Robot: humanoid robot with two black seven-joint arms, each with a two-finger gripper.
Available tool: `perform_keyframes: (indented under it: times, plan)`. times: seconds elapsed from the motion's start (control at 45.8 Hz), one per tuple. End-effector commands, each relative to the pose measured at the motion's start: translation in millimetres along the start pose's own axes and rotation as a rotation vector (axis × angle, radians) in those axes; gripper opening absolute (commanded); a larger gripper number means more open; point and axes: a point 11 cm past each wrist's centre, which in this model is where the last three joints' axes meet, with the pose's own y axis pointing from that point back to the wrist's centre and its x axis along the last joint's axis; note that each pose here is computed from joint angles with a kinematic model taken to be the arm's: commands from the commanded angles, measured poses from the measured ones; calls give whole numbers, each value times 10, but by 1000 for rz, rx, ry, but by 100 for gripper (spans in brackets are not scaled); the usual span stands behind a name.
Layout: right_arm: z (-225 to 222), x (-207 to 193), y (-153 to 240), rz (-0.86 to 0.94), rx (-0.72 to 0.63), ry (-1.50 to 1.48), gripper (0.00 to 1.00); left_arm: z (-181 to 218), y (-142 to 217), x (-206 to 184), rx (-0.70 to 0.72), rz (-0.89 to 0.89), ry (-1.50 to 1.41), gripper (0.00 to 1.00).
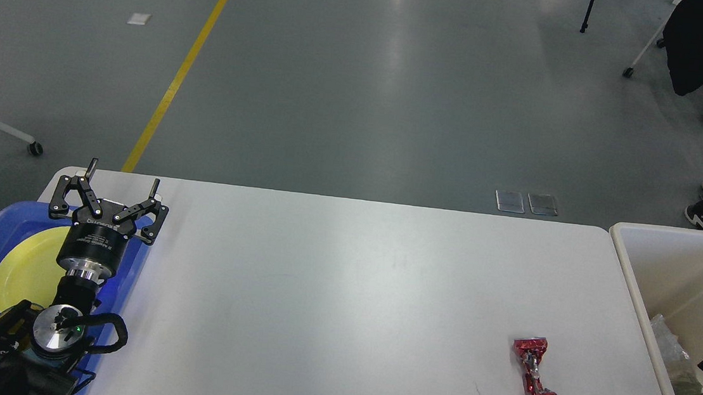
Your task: Tidy desktop
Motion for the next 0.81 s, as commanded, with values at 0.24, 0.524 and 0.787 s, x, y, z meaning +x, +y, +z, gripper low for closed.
perform_keyframes:
  times: [0.24,0.524,0.787]
  plan:
    - [-141,-65,26,4,22,-6,100,0,-5,-8,0,-2,1,96]
    - [-283,204,62,-20,33,-42,100,0,-5,-8,0,-2,1,96]
    - [-689,944,494,-84,92,23,100,1,-4,-5,0,-3,0,96]
